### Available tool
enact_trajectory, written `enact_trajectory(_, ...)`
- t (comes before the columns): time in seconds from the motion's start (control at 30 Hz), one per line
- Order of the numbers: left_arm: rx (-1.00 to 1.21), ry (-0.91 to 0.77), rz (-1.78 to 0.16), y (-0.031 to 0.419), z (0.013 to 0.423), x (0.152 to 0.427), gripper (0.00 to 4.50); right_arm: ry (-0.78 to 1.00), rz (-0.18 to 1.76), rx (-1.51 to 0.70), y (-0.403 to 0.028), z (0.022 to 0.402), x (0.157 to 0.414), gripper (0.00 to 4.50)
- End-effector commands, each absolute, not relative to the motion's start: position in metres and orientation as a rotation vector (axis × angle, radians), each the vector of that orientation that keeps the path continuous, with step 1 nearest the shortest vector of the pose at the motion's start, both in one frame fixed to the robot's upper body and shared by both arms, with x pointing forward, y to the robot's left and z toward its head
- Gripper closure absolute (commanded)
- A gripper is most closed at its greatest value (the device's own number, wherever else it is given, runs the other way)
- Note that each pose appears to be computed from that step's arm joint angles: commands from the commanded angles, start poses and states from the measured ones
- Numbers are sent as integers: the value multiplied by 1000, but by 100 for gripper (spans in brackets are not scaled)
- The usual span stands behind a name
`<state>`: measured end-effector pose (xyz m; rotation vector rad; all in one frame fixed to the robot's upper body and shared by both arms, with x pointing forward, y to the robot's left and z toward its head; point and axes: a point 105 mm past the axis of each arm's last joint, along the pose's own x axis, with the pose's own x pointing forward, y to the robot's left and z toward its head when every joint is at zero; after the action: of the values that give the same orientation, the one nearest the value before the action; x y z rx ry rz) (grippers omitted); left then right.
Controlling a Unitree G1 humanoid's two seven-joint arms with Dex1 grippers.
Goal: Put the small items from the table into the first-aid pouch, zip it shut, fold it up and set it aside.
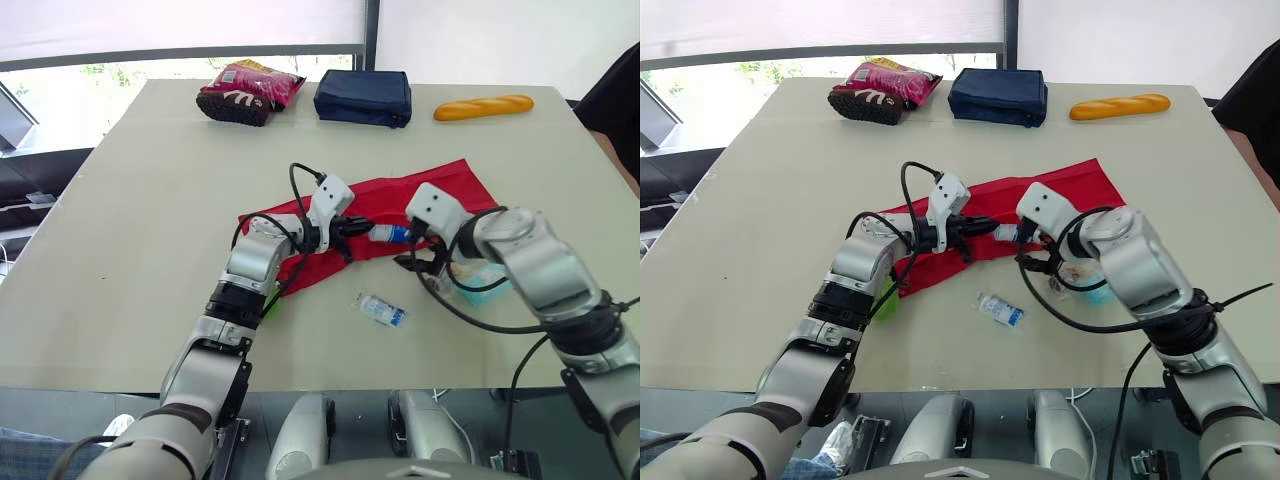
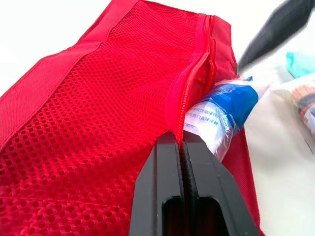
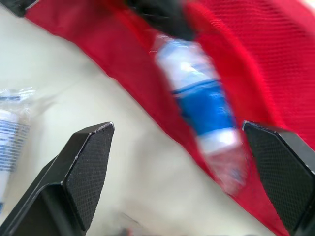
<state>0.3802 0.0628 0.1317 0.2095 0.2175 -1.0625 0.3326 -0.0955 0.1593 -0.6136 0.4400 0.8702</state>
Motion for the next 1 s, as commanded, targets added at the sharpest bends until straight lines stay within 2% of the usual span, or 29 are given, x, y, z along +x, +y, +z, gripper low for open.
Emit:
enact_trajectory(0.03,258,160,-1114,59,146,381,450,389,886,-582,-107,171,337,27)
enact_trajectory(0.1,269,154,-1132,60,147,381,450,378,891,-578,-116,172,340,85)
enact_trajectory(0.23,278,148,-1166,59,147,381,450,370,965,-599,-121,168,337,302)
enact_trajectory(0.27,284,147,-1175,59,147,380,450,370,973,-604,-123,166,338,312)
enact_trajectory(0.3,288,145,-1186,58,147,380,450,363,987,-614,-124,164,339,378)
enact_trajectory(0.37,293,142,-1198,58,147,380,450,351,1004,-627,-127,162,340,439)
enact_trajectory(0.67,303,146,-1198,61,145,383,450,346,1082,-707,-126,145,347,439)
enact_trajectory(1.0,297,147,-1203,60,144,379,450,310,1157,-624,-91,135,343,439)
